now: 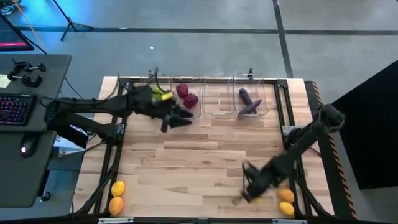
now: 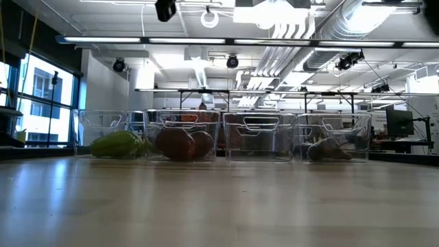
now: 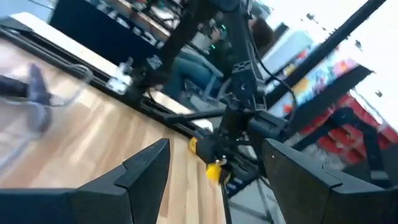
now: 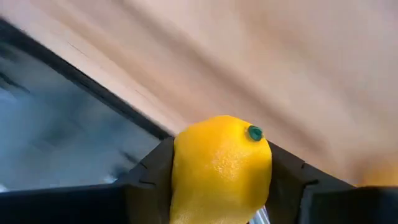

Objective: Sort produce into baskets
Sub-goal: Put the yellow lemon into the middle right transparent bin

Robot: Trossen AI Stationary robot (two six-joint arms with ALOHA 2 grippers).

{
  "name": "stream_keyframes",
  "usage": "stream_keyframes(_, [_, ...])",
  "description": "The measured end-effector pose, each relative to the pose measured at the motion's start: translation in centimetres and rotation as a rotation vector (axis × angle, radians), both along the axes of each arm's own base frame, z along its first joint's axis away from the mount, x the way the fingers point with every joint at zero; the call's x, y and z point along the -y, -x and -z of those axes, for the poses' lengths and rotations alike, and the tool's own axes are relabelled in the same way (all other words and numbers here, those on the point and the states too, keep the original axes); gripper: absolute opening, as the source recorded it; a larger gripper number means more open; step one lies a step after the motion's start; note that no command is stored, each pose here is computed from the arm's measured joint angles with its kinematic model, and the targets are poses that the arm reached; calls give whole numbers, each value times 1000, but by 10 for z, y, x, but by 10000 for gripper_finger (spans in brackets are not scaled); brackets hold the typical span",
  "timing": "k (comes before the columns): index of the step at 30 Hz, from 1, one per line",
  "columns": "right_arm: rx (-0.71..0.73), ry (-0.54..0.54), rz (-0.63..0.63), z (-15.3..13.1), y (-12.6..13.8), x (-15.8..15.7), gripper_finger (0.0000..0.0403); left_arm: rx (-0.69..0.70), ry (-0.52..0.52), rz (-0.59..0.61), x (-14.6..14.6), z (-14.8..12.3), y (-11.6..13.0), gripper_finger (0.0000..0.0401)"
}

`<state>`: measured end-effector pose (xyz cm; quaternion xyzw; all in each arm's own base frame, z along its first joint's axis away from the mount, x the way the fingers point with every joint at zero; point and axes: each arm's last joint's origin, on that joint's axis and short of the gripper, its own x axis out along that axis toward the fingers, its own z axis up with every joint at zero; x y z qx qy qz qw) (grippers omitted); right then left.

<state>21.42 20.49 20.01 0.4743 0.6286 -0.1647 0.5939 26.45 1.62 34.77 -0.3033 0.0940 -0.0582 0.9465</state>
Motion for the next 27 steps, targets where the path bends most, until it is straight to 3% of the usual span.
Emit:
stream_keyframes(3, [279,174,67,-25,-24,42,179,17,25,-43,-9,-10,15,243])
stream_keyframes(7, [475,472,99,-44,-52,114,208,72,19,-88,-15,-24,33,243])
stream_keyframes(12, [545,798,151,-54,-78,212,204,122,-28,-155,-17,-33,46,243])
stream_keyframes(16, [530,1027,344,-63,-77,280,206,127,-45,-186,-17,-35,49,243])
stream_keyframes(18, [536,1070,446,-67,-72,304,210,112,-35,-191,-17,-34,49,243])
stream_keyframes(22, [541,1049,601,-70,-64,330,216,75,2,-195,-17,-30,48,243])
stream_keyframes(27, [540,1038,603,-69,-62,335,217,44,45,-201,-17,-27,48,243])
